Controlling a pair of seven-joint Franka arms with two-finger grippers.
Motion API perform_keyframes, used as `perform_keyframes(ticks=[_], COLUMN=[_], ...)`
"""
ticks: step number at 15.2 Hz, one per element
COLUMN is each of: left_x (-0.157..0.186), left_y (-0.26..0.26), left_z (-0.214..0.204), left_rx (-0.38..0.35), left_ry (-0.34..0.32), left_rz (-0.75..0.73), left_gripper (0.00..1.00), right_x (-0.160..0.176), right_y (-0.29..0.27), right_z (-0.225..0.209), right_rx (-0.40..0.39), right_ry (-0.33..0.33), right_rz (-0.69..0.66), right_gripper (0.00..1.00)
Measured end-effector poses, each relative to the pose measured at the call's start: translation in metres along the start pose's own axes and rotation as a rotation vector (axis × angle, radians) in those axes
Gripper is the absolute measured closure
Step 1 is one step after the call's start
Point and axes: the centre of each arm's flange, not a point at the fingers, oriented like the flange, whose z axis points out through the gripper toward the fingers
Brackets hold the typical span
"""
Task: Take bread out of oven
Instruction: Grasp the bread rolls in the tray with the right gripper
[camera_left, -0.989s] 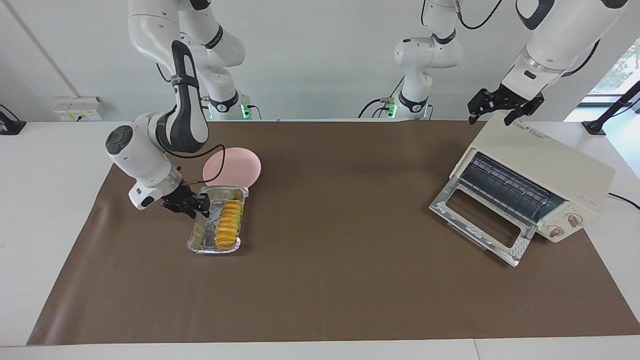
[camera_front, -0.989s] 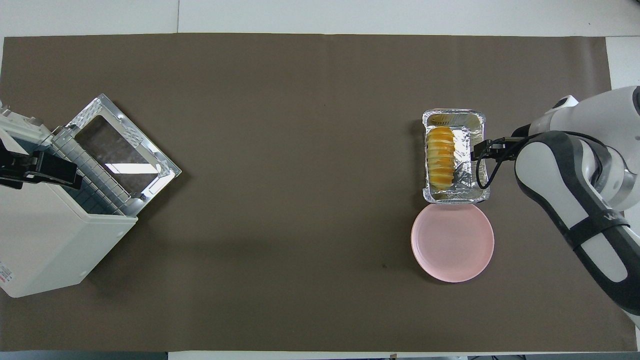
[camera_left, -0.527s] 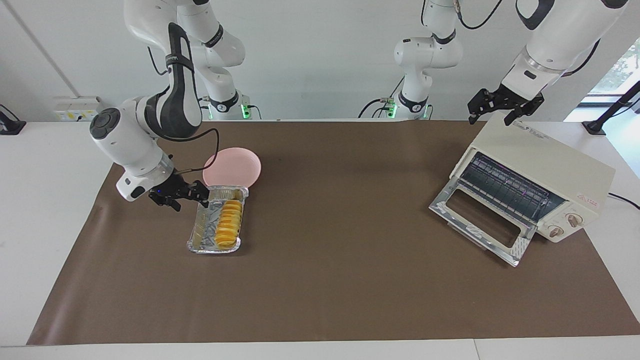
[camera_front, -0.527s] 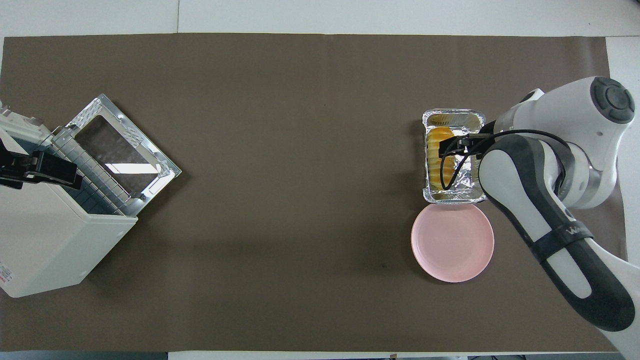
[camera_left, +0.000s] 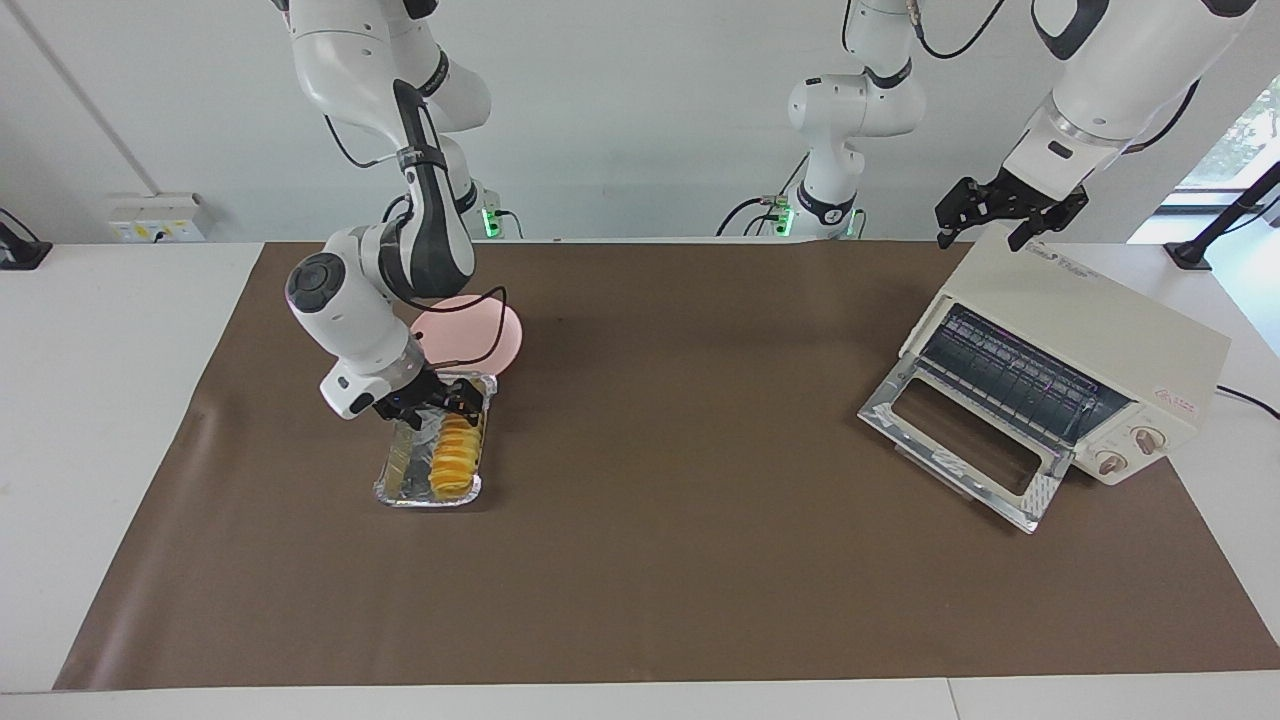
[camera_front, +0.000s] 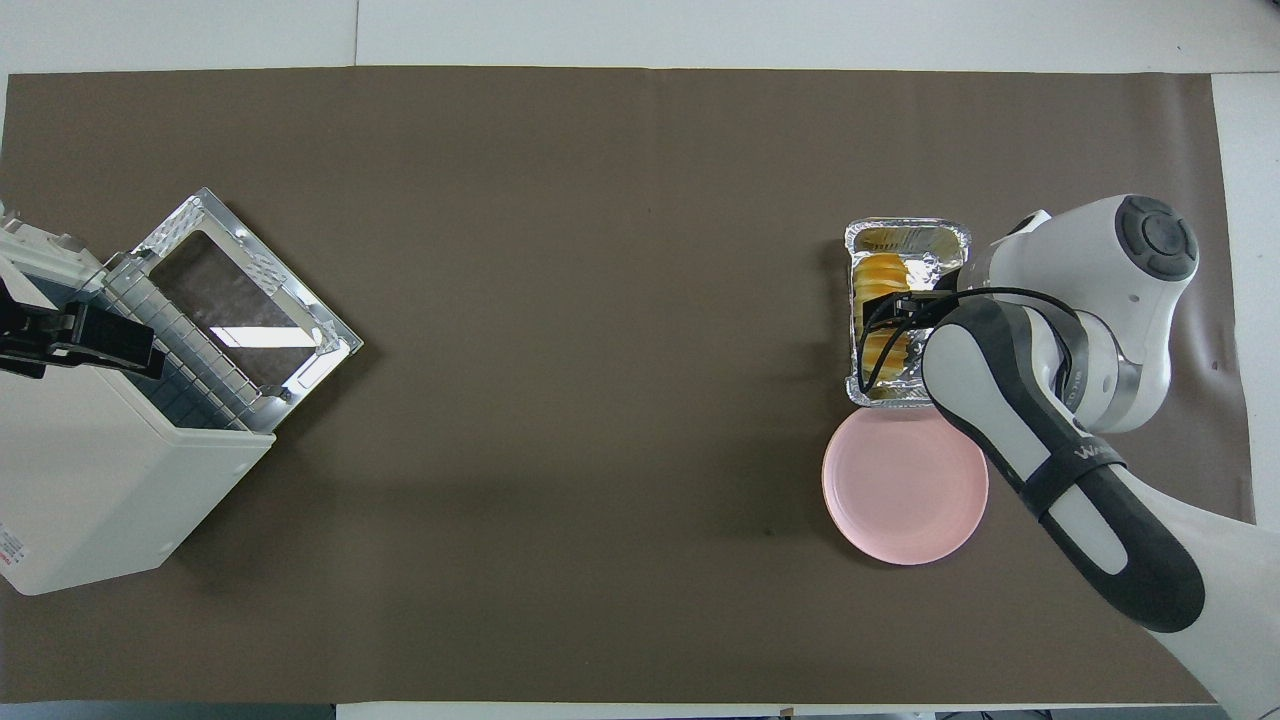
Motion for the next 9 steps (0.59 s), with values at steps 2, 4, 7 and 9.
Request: perform_keyframes(ticks=[2,4,7,9], left_x=[0.0000,0.0000,0.0000,0.0000], left_y=[0.0000,0.0000,0.0000,0.0000], left_z=[0.0000,0.0000,0.0000,0.0000], left_rx=[0.000,0.000,0.000,0.000], left_ry=[0.000,0.000,0.000,0.000], left_rz=[0.000,0.000,0.000,0.000], left_gripper=[0.00,0.00,0.00,0.00], right_x=[-0.0029,-0.0046,-0.0052,-0.0062], right_y=[0.0025,0.0030,0.0033,0.0036], right_z=[0.0052,0.0076,0.0086,0.0105], right_rx=[-0.002,-0.003,-0.003,-0.004], right_ry=[-0.004,-0.009,-0.011,-0.015], right_rz=[0.004,0.005,0.005,0.005], right_gripper=[0.01,0.01,0.06,0.27])
